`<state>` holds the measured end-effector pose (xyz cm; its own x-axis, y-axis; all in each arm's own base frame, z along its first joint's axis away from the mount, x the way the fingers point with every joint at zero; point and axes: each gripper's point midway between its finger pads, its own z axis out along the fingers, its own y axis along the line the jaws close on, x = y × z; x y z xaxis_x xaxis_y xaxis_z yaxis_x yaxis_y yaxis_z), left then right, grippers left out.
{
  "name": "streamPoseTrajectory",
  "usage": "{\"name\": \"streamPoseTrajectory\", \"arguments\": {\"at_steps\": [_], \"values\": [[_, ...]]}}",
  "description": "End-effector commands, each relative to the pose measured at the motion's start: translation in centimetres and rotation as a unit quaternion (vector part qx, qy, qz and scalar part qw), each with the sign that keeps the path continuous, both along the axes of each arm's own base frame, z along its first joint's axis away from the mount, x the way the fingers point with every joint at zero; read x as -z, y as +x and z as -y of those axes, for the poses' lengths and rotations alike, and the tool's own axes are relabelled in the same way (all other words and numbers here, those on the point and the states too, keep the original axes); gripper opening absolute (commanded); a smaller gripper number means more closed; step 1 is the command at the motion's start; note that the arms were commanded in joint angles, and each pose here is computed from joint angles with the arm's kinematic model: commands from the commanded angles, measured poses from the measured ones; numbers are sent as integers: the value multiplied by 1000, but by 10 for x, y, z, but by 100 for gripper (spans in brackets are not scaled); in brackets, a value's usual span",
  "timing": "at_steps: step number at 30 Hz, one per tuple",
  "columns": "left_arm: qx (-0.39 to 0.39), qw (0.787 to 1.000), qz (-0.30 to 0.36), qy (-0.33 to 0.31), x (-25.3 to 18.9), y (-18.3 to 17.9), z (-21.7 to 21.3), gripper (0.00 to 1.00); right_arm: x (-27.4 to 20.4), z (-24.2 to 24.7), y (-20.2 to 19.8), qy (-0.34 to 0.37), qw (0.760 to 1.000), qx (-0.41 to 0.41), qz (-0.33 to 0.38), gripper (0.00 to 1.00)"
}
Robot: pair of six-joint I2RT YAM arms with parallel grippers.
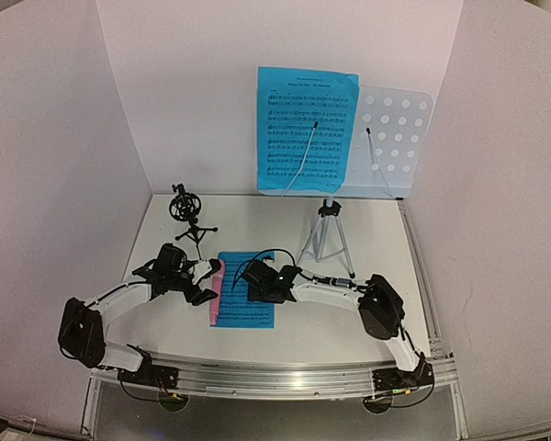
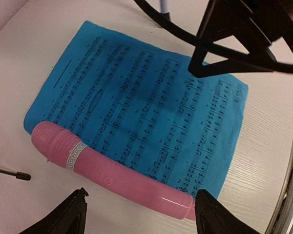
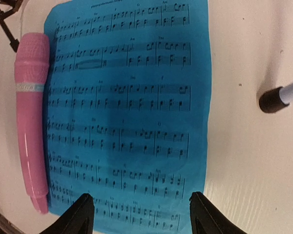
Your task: Set up the instrument practice props
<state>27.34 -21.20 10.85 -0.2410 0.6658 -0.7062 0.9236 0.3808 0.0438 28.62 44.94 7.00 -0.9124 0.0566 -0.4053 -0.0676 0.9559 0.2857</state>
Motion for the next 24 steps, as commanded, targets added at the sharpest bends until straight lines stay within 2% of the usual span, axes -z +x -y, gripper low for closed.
{"name": "streamPoseTrajectory", "arguments": {"at_steps": [1, 5, 8, 12, 18, 24], "values": [[-201, 977, -39, -54, -28, 48, -7, 80, 25, 7, 26, -55, 998, 26, 20, 65], [-337, 933, -91, -92, -26, 57, -24, 86, 32, 16, 42, -85, 995, 42, 41, 65], [-385, 907, -126, -115, -13, 56, -27, 87, 27, 16, 53, -96, 993, 35, 59, 65], [-437, 879, -152, -115, 12, 56, -34, 87, 42, 22, 64, -96, 994, 45, 39, 67], [-435, 878, -165, -112, 28, 53, -30, 87, 70, 18, 65, -93, 995, 34, 2, 66], [-445, 872, -174, -110, 45, 47, -30, 84, 86, 16, 60, -96, 995, 19, -18, 57]]}}
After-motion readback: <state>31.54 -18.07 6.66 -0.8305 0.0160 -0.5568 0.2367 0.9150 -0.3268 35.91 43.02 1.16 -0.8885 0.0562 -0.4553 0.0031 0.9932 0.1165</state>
